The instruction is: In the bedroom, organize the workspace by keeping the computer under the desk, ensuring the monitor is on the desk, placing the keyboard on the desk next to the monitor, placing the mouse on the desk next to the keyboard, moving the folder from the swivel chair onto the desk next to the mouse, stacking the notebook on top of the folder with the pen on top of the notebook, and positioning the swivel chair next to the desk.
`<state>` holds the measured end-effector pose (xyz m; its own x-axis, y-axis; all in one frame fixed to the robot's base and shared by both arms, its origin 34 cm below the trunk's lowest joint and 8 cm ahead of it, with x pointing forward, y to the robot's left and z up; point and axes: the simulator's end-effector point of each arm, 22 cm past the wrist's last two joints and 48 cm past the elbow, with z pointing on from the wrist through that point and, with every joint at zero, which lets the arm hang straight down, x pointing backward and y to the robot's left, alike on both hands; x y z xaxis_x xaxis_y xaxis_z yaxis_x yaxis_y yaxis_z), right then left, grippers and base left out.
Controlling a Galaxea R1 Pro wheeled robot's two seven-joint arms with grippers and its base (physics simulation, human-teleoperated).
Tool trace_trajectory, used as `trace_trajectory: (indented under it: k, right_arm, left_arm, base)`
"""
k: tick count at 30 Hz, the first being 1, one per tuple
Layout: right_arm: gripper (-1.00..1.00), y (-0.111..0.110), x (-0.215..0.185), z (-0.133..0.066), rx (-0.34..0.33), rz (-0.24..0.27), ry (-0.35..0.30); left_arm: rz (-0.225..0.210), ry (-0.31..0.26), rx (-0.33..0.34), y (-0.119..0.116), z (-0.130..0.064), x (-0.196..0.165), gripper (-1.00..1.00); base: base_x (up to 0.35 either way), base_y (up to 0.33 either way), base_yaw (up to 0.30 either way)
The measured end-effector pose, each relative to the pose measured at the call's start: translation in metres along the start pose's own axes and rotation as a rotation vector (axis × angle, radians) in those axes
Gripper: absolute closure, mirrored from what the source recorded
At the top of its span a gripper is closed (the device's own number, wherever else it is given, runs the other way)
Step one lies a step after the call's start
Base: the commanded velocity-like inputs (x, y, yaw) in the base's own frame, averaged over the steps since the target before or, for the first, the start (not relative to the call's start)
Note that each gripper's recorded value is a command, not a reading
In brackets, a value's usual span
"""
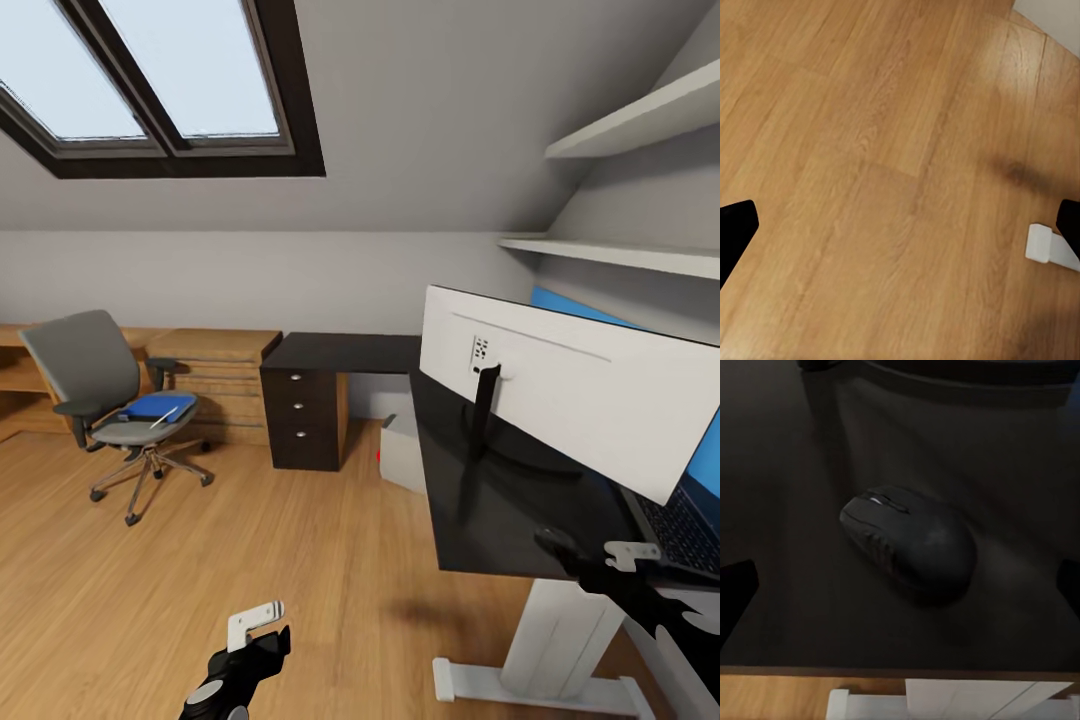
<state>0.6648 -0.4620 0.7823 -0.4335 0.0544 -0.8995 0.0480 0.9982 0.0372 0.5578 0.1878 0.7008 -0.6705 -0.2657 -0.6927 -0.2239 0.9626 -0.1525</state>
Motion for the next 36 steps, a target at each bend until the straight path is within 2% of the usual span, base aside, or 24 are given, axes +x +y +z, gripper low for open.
trace_trajectory:
  k: [19, 36]
  right_arm:
    - [-1.00, -0.002, 0.028, 0.012, 0.002, 0.001, -0.002]
    - [-1.00, -0.002, 0.028, 0.012, 0.002, 0.002, -0.002]
  left_arm:
    - [0.000, -0.001, 0.001, 0.005, 0.021, 0.022, -1.00]
    - [0.008, 0.002, 0.009, 0.003, 0.021, 0.024, -1.00]
  base:
    - [0.000, 0.000, 0.000]
    - [0.037, -0.035, 0.000]
